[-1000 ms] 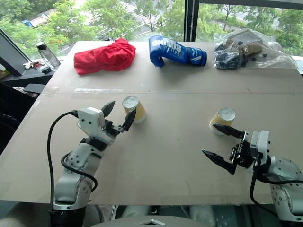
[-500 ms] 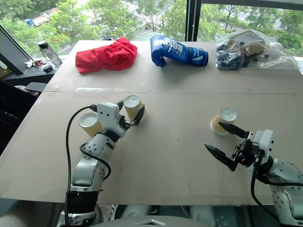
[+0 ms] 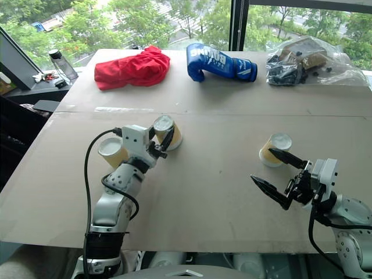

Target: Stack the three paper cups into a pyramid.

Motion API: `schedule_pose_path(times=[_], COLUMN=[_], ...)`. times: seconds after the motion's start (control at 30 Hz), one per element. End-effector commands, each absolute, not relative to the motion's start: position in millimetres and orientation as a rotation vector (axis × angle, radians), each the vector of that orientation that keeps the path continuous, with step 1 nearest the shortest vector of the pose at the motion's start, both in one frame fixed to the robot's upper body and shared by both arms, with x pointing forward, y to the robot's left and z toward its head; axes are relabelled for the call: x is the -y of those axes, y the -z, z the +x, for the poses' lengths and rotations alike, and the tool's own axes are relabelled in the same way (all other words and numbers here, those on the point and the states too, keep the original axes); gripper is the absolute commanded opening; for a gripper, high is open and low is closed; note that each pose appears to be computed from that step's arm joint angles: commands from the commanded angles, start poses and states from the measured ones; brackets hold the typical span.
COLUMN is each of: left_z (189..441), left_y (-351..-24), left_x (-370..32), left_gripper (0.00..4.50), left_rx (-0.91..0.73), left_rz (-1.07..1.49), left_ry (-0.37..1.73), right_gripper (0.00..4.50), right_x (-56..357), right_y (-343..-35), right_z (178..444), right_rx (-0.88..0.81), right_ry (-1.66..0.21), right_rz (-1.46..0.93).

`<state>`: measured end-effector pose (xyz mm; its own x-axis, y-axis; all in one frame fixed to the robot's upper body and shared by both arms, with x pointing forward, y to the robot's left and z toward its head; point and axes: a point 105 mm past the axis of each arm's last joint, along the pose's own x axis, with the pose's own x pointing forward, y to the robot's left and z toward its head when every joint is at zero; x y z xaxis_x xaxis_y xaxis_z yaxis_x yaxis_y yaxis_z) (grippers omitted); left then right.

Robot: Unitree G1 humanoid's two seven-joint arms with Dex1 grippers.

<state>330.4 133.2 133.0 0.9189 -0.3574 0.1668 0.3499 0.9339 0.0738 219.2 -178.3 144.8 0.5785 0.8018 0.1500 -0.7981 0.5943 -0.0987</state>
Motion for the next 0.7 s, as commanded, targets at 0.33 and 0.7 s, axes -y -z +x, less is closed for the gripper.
schedule_pose_path(times=[0.33,0.7], left_z=[351.0,357.7], left_y=[-144.7,-140.1], left_x=[-33.9,-12.9], left_gripper=[2.08,3.48], left_rx=[0.185,0.191], left_rz=[0.032,0.073], left_ry=[0.783,0.881], right_gripper=[4.5,4.5], right_x=[185.9,192.0], right_y=[-160.1,-154.9], right_z=[215.6,220.5], right_rx=[0.211,0.209], right_ry=[-0.84,-0.729], right_rz=[-0.079,-0.062])
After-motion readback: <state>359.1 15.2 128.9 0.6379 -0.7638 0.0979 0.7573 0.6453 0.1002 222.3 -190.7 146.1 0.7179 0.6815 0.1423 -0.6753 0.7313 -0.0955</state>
